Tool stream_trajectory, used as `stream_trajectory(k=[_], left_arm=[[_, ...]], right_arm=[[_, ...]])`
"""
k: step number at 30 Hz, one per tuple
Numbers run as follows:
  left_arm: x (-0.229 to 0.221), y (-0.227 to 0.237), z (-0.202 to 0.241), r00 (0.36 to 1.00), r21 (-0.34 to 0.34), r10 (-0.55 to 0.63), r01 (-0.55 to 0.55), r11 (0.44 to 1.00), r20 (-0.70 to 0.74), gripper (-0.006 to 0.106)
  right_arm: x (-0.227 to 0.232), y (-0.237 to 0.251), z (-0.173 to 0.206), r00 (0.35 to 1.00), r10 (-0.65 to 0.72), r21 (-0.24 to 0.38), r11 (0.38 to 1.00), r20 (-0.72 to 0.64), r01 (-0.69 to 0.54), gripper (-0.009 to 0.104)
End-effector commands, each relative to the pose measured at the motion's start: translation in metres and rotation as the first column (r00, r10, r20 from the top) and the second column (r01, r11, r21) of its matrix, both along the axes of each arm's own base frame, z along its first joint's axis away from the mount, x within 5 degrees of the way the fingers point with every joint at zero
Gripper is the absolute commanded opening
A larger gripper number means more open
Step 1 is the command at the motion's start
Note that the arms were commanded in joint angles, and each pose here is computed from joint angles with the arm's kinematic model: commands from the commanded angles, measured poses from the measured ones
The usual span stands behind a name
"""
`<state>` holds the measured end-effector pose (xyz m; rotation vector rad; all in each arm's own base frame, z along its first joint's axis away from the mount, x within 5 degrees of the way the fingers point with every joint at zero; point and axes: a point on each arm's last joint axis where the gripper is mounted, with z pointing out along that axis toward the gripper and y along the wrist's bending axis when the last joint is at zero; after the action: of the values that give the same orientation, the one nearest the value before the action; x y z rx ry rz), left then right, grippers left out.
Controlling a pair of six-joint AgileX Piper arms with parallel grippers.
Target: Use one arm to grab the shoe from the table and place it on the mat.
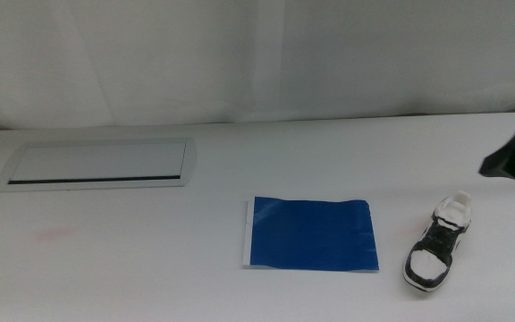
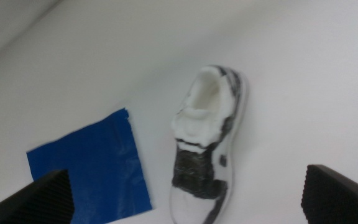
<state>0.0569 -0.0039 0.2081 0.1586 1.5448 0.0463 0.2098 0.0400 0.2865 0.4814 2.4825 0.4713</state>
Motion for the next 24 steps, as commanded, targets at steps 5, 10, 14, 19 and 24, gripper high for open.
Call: stream_trajectory(k=[5,10,14,19,24], left_arm=[[-0.001,0.0,-0.011,1.0,-0.017,0.001,-0.001,1.0,0.007,-0.003],[-0.001,0.0,-0.011,1.0,-0.017,0.001,-0.001,1.0,0.007,-0.003],[-0.001,0.0,-0.011,1.0,-0.017,0.001,-0.001,1.0,0.007,-0.003],[-0.001,0.0,-0.011,1.0,-0.017,0.001,-0.001,1.0,0.007,-0.003],[-0.001,0.0,-0.011,1.0,-0.017,0.001,-0.001,1.0,0.007,-0.003]], right_arm=[[0.031,0.028,-0.02,0.992,0.064,-0.003,0.998,-0.111,-0.065,0.102],[0.047,0.042,-0.052,0.973,0.042,-0.068,0.996,-0.227,-0.059,0.102],[0.057,0.045,-0.076,0.956,0.022,-0.091,0.994,-0.293,-0.051,0.102],[0.069,0.048,-0.098,0.948,-0.005,-0.094,0.995,-0.319,-0.027,0.102],[0.081,0.051,-0.115,0.932,-0.007,-0.114,0.993,-0.363,-0.037,0.102]])
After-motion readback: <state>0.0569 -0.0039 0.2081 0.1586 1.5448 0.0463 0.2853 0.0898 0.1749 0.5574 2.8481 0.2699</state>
